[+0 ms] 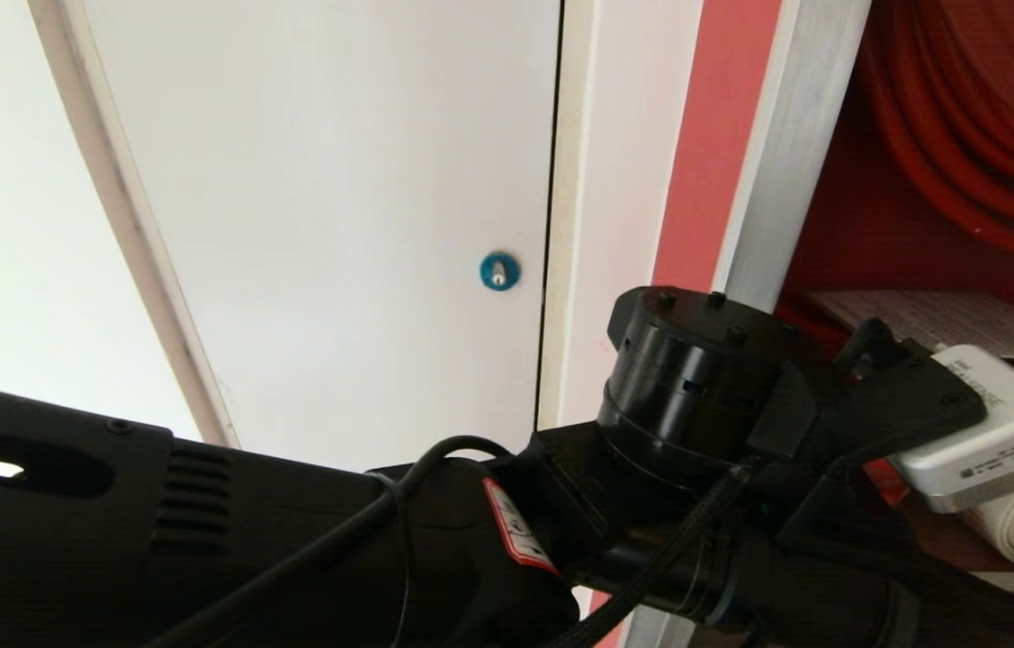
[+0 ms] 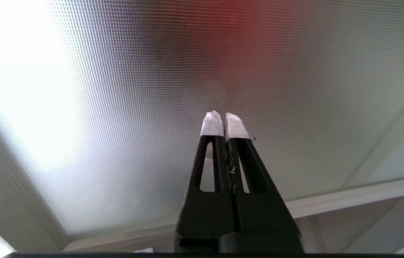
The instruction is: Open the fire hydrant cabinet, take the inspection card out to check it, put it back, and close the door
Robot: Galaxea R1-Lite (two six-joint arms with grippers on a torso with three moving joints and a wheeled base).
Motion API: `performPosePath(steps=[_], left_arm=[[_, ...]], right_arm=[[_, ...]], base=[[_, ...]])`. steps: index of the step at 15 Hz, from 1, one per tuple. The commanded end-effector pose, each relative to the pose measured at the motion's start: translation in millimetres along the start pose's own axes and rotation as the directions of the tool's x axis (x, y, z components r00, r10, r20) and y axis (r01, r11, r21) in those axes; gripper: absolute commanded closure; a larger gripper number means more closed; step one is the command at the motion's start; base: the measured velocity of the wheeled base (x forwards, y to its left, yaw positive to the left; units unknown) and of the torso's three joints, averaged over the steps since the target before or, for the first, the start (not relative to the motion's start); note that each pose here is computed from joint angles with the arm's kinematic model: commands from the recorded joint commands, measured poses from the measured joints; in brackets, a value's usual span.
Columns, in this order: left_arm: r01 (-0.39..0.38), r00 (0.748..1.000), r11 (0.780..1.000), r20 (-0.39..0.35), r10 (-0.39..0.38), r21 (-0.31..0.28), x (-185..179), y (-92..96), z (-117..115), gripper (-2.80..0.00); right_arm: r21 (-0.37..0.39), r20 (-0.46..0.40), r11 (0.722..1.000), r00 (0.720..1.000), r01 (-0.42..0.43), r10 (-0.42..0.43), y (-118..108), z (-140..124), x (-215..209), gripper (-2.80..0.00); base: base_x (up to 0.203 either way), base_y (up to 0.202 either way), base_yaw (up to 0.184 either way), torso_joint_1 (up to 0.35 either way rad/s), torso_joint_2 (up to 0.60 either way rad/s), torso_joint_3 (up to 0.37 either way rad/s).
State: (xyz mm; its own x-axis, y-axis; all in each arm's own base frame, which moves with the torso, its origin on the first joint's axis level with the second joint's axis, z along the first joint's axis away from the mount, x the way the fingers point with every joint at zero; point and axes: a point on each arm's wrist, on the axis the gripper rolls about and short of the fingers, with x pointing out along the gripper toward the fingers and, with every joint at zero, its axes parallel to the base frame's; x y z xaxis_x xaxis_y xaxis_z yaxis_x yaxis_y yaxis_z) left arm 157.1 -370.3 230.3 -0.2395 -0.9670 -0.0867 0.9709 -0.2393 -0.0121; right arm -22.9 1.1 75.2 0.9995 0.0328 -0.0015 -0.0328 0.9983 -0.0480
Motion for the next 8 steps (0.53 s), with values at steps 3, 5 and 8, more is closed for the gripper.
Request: performPosePath(steps=[3, 5, 8], left_arm=[[-0.148, 0.989, 0.988, -0.034, 0.146, -0.040, -32, 50.4, -20, 0.00], [-0.191, 0.980, 0.979, -0.068, 0.187, -0.068, -48, 59.8, -33, 0.00], [-0.284, 0.956, 0.954, -0.107, 0.274, -0.096, -88, 70.1, -44, 0.00]], right_arm=[[-0.001, 0.000, 1.000, 1.000, 0.002, -0.002, 0, 0, 0, 0.00], [-0.001, 0.000, 1.000, 1.000, 0.002, -0.002, 0, 0, 0, 0.00], [0.000, -0.002, 1.000, 1.000, 0.002, -0.002, 0, 0, 0, 0.00]], base=[[0.000, 0.000, 0.000, 0.000, 0.00, 0.000], [0.000, 0.000, 0.000, 0.000, 0.00, 0.000], [0.000, 0.000, 0.000, 0.000, 0.00, 0.000]])
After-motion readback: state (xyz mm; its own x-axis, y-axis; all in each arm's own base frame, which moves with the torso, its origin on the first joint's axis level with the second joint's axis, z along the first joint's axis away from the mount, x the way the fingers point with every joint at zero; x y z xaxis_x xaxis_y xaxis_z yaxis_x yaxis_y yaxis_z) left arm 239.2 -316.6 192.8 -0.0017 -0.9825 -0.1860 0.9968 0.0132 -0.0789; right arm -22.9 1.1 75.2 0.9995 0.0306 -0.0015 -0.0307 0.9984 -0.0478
